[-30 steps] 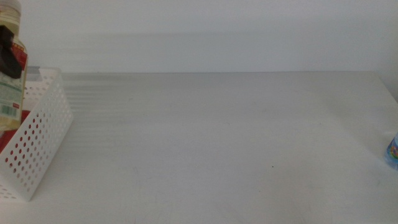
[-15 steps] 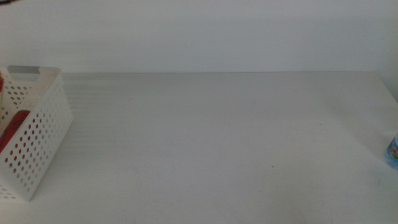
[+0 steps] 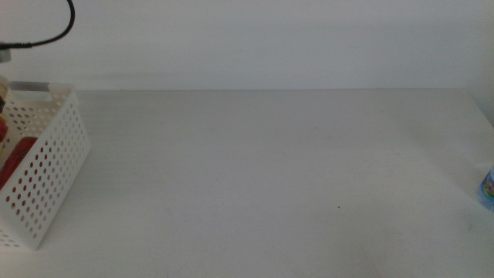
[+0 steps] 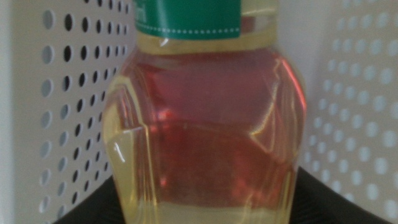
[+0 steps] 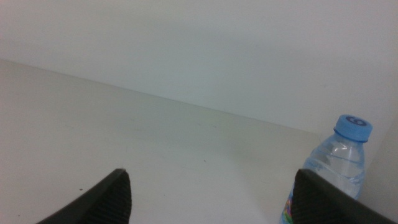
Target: Use arms to grab the bottles and put them into the dustbin to the left of the table.
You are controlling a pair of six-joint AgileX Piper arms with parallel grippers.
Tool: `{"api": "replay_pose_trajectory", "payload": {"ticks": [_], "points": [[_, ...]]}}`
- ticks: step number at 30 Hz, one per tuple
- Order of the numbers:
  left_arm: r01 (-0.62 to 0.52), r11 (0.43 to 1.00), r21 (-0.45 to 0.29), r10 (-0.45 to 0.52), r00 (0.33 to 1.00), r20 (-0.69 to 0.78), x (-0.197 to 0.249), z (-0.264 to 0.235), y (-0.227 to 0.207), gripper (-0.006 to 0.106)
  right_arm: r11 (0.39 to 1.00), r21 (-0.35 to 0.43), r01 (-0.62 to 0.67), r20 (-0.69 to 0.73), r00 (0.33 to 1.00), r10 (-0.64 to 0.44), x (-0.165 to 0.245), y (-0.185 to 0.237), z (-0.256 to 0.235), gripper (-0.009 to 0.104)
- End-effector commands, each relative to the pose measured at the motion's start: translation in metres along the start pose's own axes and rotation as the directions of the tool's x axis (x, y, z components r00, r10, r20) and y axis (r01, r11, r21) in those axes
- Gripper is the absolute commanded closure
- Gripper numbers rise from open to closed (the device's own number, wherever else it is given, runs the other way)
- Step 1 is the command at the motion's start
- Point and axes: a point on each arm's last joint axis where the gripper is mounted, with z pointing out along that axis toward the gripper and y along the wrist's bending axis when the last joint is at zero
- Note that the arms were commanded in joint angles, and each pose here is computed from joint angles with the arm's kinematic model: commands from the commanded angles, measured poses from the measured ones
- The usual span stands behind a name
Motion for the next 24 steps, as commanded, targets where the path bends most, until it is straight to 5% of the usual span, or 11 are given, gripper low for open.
{"api": "replay_pose_trajectory", "payload": {"ticks": [1, 16, 19, 24], "points": [[-0.004, 1.000, -0.027, 0.004, 1.000, 0.018, 0.006, -0.031, 0.001, 0.105, 0.999, 0.031, 0.017, 0.106, 0.994, -0.020, -0.011, -0.003, -0.003, 0.028], [-0.082, 0.996, 0.021, 0.084, 0.994, -0.071, -0.006, 0.009, -0.008, 0.099, 0.999, 0.031, 0.017, 0.106, 0.994, -0.020, -0.011, -0.003, -0.003, 0.028], [-0.076, 0.997, 0.025, 0.078, 0.994, -0.082, -0.008, 0.014, -0.011, 0.085, 0.999, 0.031, 0.017, 0.106, 0.994, -0.020, -0.011, -0.003, -0.003, 0.028], [-0.078, 0.996, 0.029, 0.081, 0.992, -0.093, -0.009, 0.020, -0.012, 0.043, 0.999, 0.031, 0.017, 0.106, 0.994, -0.020, -0.011, -0.003, -0.003, 0.028]]}}
